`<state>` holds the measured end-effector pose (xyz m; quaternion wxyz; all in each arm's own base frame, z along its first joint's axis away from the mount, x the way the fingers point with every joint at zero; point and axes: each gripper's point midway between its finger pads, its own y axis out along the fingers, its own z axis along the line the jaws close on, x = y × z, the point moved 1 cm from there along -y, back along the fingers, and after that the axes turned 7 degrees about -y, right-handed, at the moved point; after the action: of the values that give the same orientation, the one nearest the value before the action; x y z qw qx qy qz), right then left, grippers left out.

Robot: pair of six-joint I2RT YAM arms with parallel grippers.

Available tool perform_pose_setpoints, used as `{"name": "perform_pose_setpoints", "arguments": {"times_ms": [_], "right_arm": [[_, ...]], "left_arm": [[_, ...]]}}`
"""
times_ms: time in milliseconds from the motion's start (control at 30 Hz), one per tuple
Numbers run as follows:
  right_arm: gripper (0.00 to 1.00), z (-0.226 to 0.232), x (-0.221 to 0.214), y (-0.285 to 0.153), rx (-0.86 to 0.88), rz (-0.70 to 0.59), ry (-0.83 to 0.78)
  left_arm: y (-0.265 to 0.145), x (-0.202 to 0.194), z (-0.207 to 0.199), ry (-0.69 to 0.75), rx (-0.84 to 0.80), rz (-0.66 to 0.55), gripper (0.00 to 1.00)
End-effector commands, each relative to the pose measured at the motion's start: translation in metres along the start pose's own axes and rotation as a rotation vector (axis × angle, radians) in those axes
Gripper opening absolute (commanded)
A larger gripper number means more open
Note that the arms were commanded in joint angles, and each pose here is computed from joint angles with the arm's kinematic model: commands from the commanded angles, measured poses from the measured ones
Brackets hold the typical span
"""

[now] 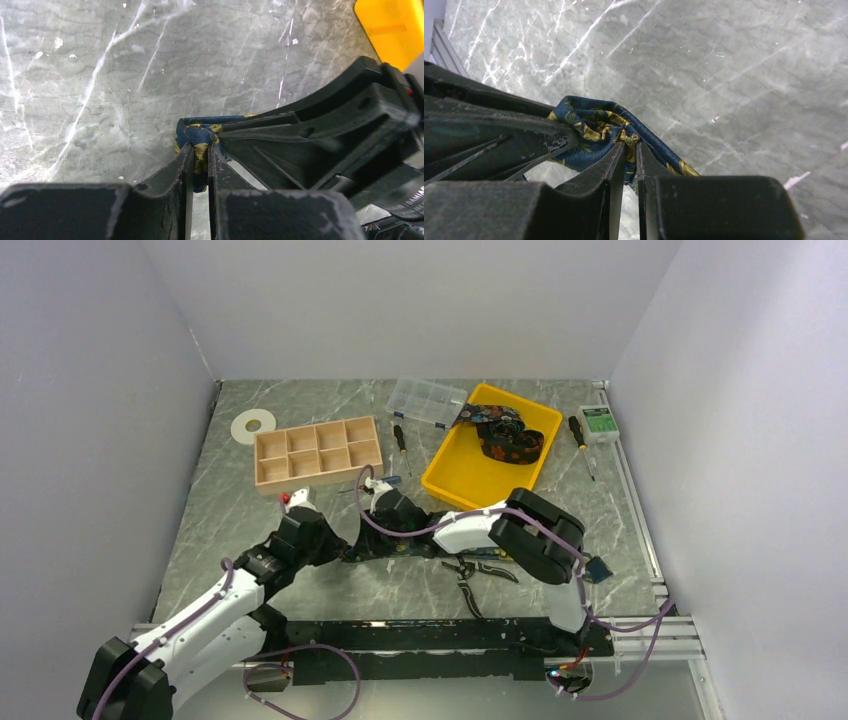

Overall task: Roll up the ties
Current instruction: Roll the tie at the center of the board.

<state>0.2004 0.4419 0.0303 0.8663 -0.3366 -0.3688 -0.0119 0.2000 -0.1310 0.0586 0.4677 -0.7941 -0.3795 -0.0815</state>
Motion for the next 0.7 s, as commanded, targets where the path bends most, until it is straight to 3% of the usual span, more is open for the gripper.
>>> {"name": "perform_pose_setpoints", "arguments": {"times_ms": [0,233,333,433,667], "right_arm": [[0.16,-0.01,-0.032,0.012,-0.021,0.11,0.034],[0.11,-0.001,-0.041,0.025,-0.004,0.13,0.039],[0.15,-0.002,-0.041,0.024,-0.016,0.124,0.043],[0.24,-0.008,-0.034,0.014,-0.047,0.086,0.052],[0.24,-0.001,-0.01,-0.009,-0.036,0.006,0.04]], "left_arm": [[-0.011,0.015,-0.022,0.054,-0.045,-0.026,0.03],[-0.018,0.029,-0.019,0.098,0.032,-0.086,0.03],[-0.021,0.033,-0.021,0.14,0.067,-0.105,0.03],[-0.024,0.035,-0.018,0.193,0.129,-0.126,0.03],[-0.023,0.034,-0.017,0.253,0.19,-0.15,0.03]]}}
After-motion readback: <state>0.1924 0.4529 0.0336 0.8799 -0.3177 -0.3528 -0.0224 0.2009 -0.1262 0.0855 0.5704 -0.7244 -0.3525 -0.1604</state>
